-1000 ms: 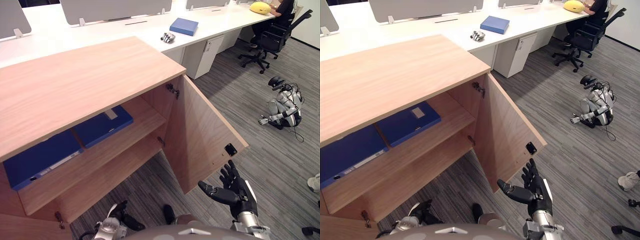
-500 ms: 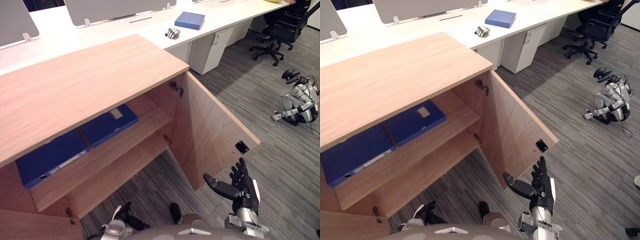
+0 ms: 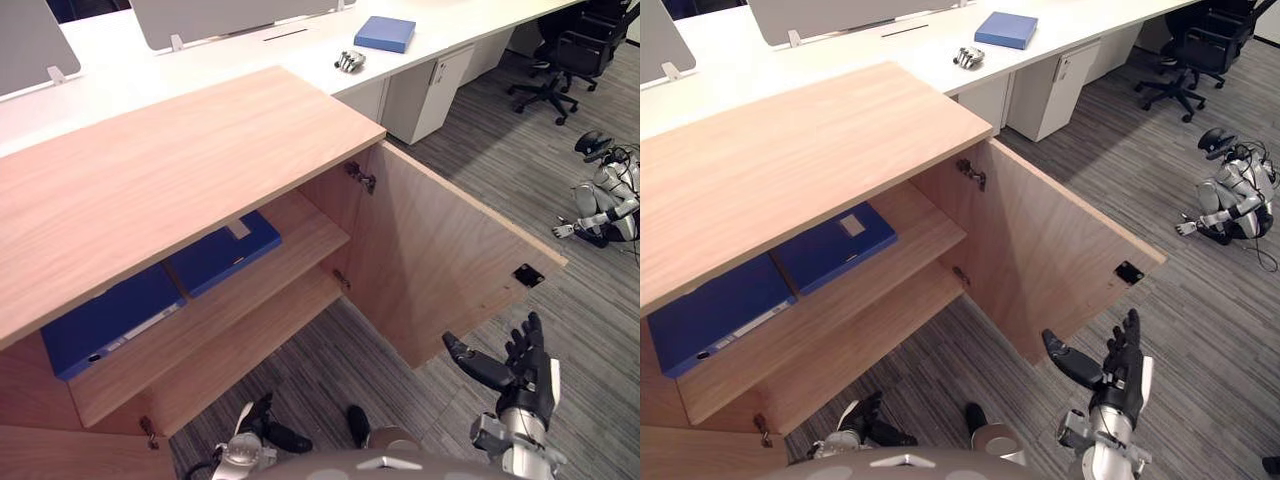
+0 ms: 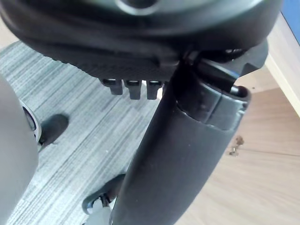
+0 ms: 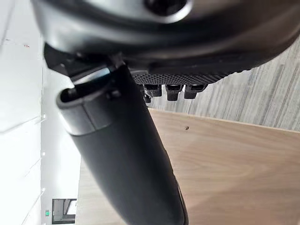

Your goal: Walk over to the cabinet, pick up the folder, carry it to the office cabinet, place the folder inside the office cabinet, then close the office cabinet door

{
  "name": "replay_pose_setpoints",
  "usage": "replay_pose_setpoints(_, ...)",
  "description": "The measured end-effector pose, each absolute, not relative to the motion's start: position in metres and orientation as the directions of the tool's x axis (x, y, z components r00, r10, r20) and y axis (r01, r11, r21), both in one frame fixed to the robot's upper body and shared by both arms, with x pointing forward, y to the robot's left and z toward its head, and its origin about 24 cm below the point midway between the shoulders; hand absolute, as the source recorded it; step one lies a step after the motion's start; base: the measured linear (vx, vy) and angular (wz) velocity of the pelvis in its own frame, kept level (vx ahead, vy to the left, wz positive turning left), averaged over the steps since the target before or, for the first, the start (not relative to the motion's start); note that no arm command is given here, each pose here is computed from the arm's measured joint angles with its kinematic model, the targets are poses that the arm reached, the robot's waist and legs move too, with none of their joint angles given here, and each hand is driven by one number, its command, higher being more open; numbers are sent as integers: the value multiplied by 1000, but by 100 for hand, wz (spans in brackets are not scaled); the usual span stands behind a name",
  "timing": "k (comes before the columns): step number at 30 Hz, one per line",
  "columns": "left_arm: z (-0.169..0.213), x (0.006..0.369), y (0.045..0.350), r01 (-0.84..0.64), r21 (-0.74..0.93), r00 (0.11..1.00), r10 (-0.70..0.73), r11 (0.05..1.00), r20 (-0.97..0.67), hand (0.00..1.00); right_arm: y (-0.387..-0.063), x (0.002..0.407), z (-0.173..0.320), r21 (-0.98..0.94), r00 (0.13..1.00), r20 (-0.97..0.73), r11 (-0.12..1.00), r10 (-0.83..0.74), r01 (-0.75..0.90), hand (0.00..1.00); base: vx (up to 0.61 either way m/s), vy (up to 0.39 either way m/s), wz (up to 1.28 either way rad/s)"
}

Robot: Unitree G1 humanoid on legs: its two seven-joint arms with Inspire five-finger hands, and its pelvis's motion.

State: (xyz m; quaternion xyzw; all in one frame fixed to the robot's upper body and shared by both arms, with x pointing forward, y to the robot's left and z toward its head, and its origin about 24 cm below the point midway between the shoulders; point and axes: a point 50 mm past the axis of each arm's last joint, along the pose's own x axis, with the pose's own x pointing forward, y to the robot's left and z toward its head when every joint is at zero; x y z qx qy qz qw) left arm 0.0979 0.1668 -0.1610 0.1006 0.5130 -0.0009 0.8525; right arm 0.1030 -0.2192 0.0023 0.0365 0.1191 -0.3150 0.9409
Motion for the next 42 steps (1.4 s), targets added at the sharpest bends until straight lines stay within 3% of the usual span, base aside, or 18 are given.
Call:
replay_pose_setpoints(16, -162, 94, 171, 88, 149, 462, 92, 985, -882, 100, -282, 124, -12, -31, 612, -215, 632, -761, 774, 100, -4, -13, 5)
replay_pose_setpoints(31, -160, 88, 197, 130, 182, 449, 106, 975, -887, 100, -349, 175, 3, -113, 701, -168, 719, -694, 685, 100, 1, -19, 10)
replay_pose_setpoints(42, -161, 79, 200, 161, 179, 440, 92, 970, -893, 100, -381, 182, 18, -219, 709, -154, 724, -688, 654, 100, -11, -9, 6)
